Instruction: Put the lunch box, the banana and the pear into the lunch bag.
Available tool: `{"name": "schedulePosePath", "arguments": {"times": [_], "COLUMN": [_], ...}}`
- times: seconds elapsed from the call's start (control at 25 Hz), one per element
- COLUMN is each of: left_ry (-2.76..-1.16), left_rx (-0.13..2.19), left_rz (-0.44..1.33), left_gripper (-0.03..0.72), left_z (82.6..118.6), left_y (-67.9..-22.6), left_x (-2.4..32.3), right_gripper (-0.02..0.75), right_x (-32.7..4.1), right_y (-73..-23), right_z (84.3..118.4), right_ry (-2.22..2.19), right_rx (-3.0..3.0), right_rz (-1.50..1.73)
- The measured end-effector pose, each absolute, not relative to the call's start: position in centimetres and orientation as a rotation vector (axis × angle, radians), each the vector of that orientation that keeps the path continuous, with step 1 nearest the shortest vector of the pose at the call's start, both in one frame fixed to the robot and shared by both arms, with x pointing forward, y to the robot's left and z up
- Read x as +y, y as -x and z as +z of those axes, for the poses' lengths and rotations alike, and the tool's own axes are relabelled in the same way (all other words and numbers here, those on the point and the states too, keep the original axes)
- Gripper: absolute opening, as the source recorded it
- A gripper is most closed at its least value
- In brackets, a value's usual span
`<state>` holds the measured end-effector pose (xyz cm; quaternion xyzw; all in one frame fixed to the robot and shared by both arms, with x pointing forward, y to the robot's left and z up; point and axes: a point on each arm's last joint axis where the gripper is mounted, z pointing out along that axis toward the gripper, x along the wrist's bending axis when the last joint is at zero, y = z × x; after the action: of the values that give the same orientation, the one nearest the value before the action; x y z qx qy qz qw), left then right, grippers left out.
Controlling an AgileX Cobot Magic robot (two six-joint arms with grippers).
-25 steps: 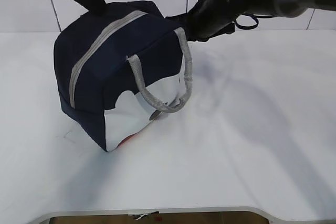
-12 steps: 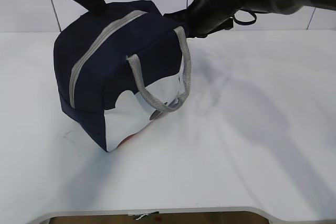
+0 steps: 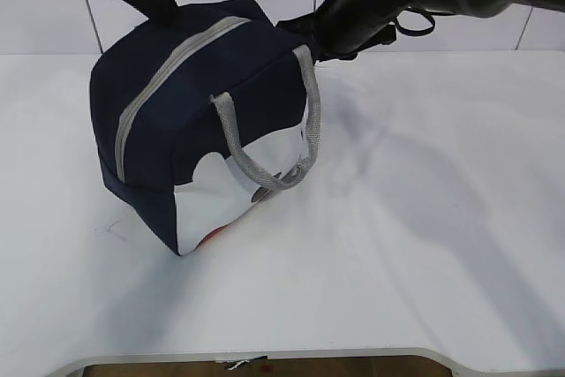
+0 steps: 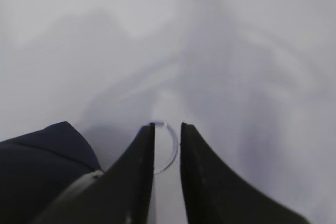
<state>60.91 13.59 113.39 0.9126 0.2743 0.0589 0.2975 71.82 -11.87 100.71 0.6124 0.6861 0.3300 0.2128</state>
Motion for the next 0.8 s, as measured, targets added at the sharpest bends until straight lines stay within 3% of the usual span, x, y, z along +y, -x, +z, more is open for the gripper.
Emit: {"name": "schedulePosePath", "arguments": {"times": [0.12,0.24,0.8], "left_ry": [-2.427,-2.427,-2.434], "left_rx": [0.729,0.729,0.771], "left_rz": [0.155,0.155,0.164], "left_gripper": [-0.004,-0.004,-0.003], "left_z": [113.4,113.4,113.3], "left_y": [-60.9,-60.9,-61.0], "left_x": [13.6,13.6,13.8], "right_gripper": [0.274,0.336,0.355], "right_x": [-11.8,-11.9,-13.0], "right_y": [-72.0,-72.2,-71.0], "right_z": [101.7,102.8,110.7], "right_ry": [-1.689,-1.677,-1.591], "right_rx": [1.891,1.885,1.953], "right_rz": [0.933,0.927,0.761]}}
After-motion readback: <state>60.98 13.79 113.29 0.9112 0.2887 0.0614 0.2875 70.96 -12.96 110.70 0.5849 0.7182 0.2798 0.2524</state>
